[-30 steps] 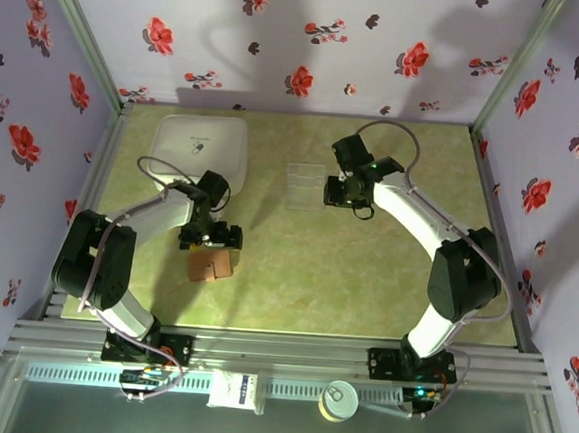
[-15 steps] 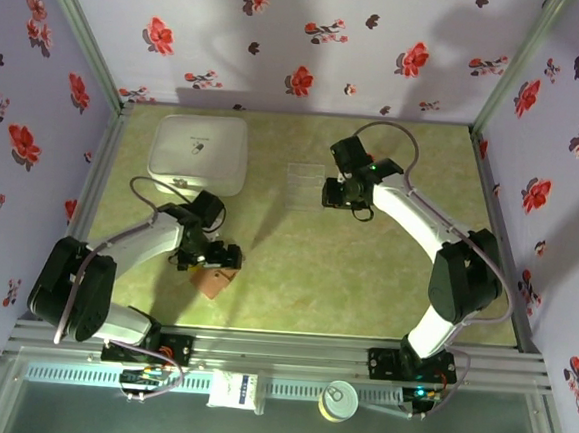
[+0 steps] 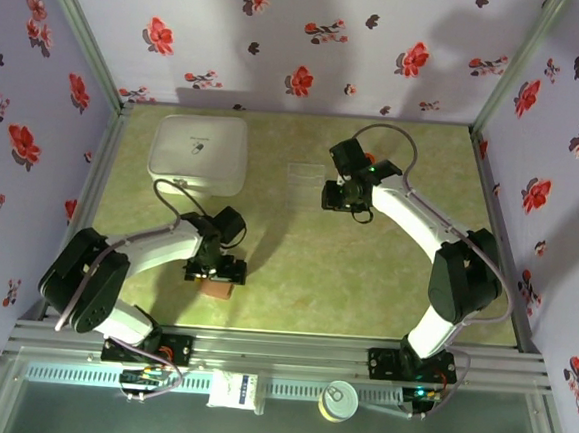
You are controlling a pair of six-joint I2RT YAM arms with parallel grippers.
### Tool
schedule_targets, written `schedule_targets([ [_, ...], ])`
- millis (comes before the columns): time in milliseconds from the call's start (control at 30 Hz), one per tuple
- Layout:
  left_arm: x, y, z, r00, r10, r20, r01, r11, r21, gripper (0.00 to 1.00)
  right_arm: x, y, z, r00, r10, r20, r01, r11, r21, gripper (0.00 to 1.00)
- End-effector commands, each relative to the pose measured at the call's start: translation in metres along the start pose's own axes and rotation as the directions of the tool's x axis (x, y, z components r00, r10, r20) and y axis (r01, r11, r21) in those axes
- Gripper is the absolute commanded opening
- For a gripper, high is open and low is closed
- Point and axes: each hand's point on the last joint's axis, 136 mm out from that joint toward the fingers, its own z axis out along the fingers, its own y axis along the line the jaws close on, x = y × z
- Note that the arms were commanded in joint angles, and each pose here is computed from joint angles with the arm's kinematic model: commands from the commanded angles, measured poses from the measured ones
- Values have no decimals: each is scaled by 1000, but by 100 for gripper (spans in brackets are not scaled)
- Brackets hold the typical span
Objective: Take the credit cards out of the card holder
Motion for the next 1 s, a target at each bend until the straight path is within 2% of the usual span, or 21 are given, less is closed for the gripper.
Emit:
schedule_targets([
  [0,-6,6,-5,1000,-4,20,6,996,-85,89,7,0,-7,1000,-25,-8,25,1000,4,44],
  [100,-12,2,-11,999,8,37,-5,995,-95,84,7,-3,-9,1000,-27,-4,27,1000,14,44],
  [267,-27,-16,-22,997,9,82,-6,999,-43,75,8,-8,-16,999,-47,9,47,998,37,44],
  [467,-53,-48,-32,993,10,119,-11,1000,7,74,10,-20,-19,998,-64,16,63,995,71,44],
  [733,-100,-126,-27,990,39,133,-53,993,108,73,16,-43,-25,999,-28,22,27,997,76,44],
  [833,-113,-148,-19,990,59,131,-73,992,105,73,19,-53,-27,1000,-10,21,8,997,78,45],
  [967,-124,-158,-10,991,62,121,-72,994,80,73,27,-65,-28,1000,10,18,-11,996,92,45],
])
